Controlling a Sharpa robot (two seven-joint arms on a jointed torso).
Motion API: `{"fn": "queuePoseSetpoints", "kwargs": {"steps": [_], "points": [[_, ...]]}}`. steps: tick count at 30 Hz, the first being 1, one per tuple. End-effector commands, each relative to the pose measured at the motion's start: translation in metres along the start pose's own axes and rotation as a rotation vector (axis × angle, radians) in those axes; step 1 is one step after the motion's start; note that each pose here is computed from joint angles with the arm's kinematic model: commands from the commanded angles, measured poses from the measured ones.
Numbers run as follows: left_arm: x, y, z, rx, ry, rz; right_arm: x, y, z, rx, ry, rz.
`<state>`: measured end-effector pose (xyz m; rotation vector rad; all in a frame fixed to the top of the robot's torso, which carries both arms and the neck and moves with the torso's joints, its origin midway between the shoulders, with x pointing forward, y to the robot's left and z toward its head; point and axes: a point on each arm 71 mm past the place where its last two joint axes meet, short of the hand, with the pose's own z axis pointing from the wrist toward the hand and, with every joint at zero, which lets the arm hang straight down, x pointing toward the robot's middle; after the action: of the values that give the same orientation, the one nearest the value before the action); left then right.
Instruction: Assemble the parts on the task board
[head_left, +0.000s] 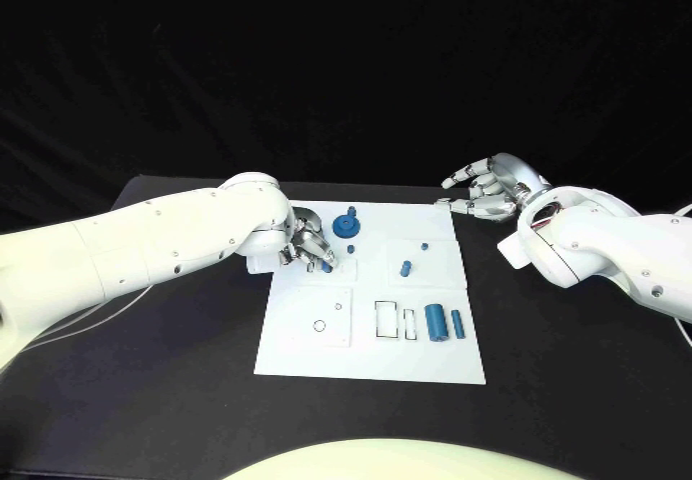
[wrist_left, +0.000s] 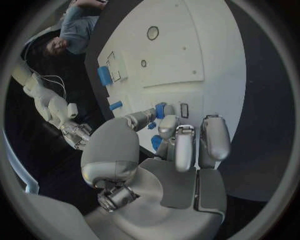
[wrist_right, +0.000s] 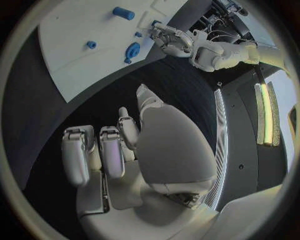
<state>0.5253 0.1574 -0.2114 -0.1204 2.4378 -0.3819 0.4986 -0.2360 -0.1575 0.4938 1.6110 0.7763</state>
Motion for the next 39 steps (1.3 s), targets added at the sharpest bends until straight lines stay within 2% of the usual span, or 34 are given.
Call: {"fn": "queuePoseSetpoints", "kwargs": {"steps": [1, 39], "points": [[0.0013, -0.0009, 0.0008, -0.001, 0.008, 0.007, 0.0008, 0.0004, 0.0, -0.003, 0.004, -0.003], [0.0014, -0.0026, 0.0037, -0.004, 0.015, 0.012, 0.0005, 0.0003, -0.0005, -0.007, 0.004, -0.008]]}}
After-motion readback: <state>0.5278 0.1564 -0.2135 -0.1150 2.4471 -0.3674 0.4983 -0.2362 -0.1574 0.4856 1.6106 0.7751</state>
